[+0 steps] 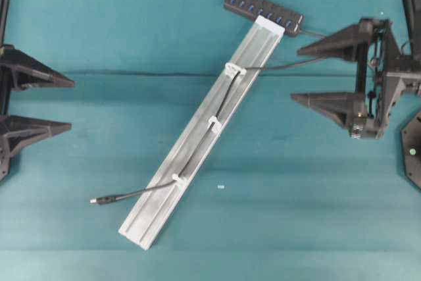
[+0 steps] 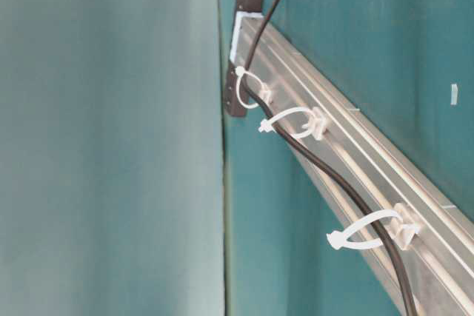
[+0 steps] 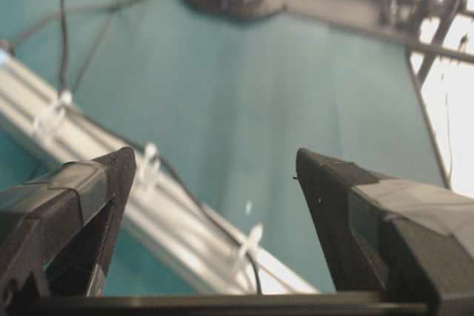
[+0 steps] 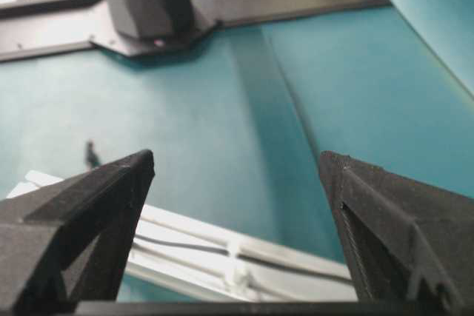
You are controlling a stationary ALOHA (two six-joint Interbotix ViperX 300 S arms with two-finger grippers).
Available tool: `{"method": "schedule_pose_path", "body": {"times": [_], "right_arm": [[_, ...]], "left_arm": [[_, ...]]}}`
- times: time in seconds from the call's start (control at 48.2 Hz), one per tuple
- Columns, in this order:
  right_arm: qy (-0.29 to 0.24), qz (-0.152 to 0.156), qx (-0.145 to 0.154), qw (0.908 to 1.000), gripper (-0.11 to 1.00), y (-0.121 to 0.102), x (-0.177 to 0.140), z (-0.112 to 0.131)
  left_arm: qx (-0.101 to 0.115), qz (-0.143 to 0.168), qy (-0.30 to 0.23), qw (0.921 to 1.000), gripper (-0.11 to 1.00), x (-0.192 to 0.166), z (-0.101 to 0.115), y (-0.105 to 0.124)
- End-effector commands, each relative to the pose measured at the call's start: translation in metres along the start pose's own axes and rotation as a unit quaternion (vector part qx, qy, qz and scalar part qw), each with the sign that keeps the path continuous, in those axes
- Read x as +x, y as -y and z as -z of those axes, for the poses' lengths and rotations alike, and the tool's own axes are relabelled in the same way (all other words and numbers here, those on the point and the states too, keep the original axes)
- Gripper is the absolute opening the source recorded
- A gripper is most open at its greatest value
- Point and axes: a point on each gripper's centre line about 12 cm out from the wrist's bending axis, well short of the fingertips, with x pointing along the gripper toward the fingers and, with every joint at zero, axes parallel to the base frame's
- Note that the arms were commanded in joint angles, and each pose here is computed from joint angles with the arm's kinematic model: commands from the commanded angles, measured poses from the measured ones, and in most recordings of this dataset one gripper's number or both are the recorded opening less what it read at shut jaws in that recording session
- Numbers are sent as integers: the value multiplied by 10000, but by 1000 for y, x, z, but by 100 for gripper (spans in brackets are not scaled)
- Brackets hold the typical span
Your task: Pass the USB cable through three rings with both arms.
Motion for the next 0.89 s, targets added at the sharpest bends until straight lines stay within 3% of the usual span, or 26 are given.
{"method": "schedule_pose_path", "body": {"times": [0.0, 0.228, 0.871], "right_arm": [[189, -109, 17, 9998, 93, -6, 1, -5], [346, -317, -2, 9989, 93, -16, -5, -9], [514, -416, 2, 9978, 93, -17, -37, -8]], "left_arm": [[-1, 39, 242, 9997, 94, 0, -9, 1], [-23, 138, 652, 9978, 94, -1, -15, 3], [8, 169, 771, 9969, 94, -5, -18, 4]]}}
